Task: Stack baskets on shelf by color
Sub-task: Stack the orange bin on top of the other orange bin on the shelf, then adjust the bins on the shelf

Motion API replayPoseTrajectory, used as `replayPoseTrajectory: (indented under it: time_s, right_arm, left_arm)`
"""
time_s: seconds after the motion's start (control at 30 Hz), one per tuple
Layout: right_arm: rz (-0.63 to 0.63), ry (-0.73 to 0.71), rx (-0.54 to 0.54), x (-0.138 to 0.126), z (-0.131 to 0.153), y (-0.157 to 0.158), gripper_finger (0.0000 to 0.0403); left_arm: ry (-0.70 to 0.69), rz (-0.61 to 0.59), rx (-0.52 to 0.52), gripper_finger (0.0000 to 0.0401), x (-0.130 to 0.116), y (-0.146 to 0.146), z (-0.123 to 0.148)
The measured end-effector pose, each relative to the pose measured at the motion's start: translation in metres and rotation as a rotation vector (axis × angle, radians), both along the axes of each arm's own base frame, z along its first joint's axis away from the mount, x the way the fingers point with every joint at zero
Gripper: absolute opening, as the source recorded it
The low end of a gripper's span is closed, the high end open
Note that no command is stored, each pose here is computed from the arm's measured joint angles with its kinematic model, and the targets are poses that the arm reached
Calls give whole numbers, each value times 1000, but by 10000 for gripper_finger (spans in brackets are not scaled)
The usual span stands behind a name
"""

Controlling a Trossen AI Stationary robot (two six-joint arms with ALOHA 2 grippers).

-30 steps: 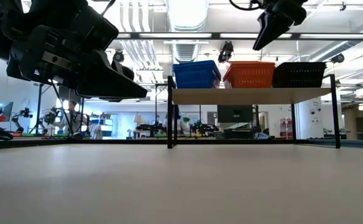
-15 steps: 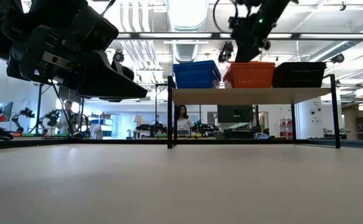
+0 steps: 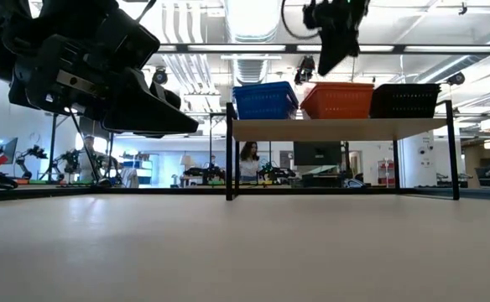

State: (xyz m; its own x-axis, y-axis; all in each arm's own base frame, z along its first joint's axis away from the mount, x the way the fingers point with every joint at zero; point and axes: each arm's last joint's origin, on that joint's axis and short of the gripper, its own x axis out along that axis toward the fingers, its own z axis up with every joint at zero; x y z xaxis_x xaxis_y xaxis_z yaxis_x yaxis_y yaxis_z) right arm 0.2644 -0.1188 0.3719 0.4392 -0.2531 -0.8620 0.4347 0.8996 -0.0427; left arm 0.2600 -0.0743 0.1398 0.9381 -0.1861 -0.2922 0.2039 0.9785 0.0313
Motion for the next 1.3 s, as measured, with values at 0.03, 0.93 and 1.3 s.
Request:
replayPoseTrajectory:
  time_s: [0.03,0.93,1.3]
  right_arm:
    - [-11,-20,-19,-1,5,0,70]
    - [180,347,-401,22,-14,-61,118]
    - [178,361,-375,27,7,-62,13]
  left_arm:
    - [0,0,0,0,0,0,0]
    - [7,0,2,0,0,0,-1]
    - [8,0,2,0,0,0,-1]
